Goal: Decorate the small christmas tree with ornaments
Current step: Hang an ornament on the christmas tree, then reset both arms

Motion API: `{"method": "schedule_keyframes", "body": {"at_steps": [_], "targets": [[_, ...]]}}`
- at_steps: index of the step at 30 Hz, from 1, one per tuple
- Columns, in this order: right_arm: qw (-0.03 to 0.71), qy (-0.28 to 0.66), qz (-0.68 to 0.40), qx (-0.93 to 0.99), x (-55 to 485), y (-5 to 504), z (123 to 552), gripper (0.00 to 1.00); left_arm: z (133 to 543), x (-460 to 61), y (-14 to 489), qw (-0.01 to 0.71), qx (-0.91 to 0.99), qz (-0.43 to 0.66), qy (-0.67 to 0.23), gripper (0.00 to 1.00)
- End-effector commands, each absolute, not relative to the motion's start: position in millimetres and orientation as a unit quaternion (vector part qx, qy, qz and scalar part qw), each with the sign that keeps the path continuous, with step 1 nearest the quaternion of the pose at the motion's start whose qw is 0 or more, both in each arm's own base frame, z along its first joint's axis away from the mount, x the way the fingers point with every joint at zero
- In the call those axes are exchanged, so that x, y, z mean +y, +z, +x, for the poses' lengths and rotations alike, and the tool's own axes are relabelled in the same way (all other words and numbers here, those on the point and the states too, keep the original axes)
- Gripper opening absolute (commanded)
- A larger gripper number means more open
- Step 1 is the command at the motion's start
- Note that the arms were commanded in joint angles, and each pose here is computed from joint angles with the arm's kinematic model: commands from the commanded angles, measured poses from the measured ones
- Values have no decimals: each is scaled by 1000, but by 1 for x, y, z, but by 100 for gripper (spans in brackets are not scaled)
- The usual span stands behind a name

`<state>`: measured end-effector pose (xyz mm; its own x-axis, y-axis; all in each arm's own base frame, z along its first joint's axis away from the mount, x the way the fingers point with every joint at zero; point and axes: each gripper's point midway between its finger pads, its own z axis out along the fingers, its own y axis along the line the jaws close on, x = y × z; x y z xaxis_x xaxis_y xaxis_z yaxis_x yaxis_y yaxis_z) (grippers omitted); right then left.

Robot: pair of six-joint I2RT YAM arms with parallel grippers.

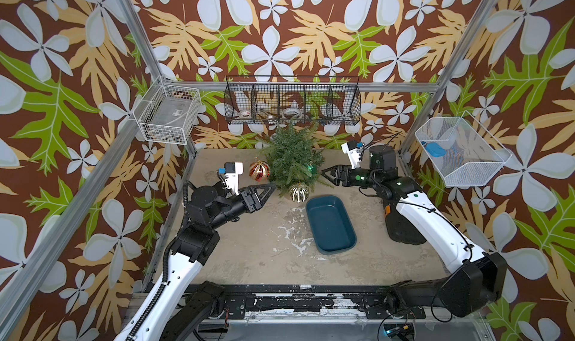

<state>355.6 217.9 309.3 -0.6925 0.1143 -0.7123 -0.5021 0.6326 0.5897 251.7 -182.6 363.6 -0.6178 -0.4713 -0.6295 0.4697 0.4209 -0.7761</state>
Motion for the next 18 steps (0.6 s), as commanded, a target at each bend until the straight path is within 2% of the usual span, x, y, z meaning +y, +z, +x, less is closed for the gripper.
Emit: {"method": "schedule_keyframes", "body": {"at_steps": [1,6,13,18], "targets": [[398,403,-114,816,212,316,354,73,251,-174,343,439,742,-9,-506,62],[404,390,-113,820,201,310,343,77,247,-163,306,426,772,-32,-470,67],[428,369,-74,821,173,294,325,86,243,-142,262,419,808,-68,-410,74],[436,362,-47,823,152,281,315,89,241,-130,238,411,827,-88,-374,76]]}}
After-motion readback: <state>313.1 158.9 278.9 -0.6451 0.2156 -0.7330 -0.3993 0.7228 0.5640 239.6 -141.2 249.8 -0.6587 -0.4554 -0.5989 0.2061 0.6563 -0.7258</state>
